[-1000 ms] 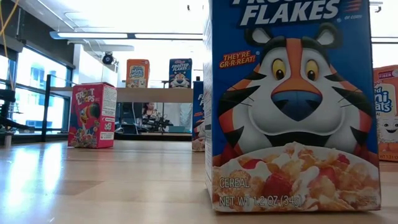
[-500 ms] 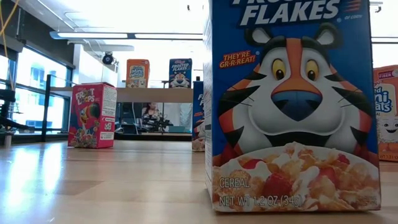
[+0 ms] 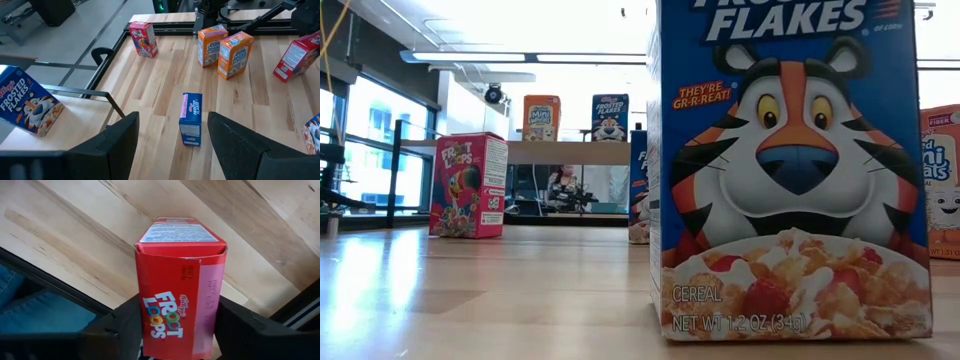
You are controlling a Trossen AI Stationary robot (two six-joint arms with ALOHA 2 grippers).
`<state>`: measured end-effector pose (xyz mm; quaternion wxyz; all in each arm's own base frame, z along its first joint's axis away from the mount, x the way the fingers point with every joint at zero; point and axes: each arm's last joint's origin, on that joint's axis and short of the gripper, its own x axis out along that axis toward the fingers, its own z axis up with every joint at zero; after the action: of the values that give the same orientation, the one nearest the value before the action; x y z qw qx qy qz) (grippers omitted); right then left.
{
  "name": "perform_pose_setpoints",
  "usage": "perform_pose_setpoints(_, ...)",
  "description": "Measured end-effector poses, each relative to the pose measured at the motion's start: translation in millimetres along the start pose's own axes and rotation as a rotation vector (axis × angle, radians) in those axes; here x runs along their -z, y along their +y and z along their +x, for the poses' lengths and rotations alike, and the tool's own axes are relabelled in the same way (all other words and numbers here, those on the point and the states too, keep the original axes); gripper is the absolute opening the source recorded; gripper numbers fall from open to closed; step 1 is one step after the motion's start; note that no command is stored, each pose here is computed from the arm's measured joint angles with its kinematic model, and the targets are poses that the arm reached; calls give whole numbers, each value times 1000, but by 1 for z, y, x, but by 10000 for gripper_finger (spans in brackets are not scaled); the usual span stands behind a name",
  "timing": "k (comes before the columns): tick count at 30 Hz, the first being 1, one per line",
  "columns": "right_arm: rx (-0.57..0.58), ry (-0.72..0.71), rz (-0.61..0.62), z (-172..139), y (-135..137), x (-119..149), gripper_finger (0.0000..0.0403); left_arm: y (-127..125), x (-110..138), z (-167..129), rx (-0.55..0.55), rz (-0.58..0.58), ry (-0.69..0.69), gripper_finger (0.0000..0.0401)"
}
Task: Stack cereal on shelf
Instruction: Put the bottom right red cereal box on the the shelf
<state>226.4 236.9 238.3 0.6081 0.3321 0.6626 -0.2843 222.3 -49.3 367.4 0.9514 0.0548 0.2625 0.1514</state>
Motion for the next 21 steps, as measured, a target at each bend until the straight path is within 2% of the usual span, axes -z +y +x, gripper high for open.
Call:
perform_pose_setpoints(10, 9, -2, 0, 0, -1, 0, 149, 0, 0, 0, 0, 7, 0, 228)
perform_pose_setpoints(21, 8, 0, -7, 0, -1, -1, 145, 5, -4, 1, -1, 11, -9, 228)
